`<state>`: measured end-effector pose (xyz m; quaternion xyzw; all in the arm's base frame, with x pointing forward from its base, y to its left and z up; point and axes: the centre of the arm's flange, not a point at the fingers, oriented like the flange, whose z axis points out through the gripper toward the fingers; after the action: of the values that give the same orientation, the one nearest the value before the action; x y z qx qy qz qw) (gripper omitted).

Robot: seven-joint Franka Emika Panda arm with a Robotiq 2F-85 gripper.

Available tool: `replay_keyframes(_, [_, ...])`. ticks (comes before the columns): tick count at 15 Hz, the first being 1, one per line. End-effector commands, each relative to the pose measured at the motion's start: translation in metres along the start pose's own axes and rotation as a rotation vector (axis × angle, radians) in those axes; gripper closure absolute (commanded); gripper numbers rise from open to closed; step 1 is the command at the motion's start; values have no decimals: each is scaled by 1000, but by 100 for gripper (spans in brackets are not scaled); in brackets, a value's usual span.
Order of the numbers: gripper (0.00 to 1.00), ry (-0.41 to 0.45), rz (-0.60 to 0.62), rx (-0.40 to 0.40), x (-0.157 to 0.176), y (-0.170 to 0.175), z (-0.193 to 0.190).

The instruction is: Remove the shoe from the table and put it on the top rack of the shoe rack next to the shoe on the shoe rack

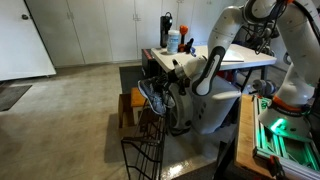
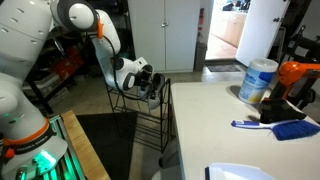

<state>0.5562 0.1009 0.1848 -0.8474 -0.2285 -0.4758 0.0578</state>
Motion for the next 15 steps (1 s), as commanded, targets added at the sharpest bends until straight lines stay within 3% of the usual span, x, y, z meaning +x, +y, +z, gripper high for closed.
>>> replay_keyframes(1, [95, 50, 8, 14, -2, 5, 10])
replay_keyframes(9, [92, 39, 18, 45, -4, 9, 13])
replay_keyframes(10, [68, 37, 25, 43, -4, 10, 12])
replay_keyframes(12, [66, 48, 29, 28, -3, 10, 8])
replay_keyframes(15, [43, 78, 27, 8, 4, 10, -2])
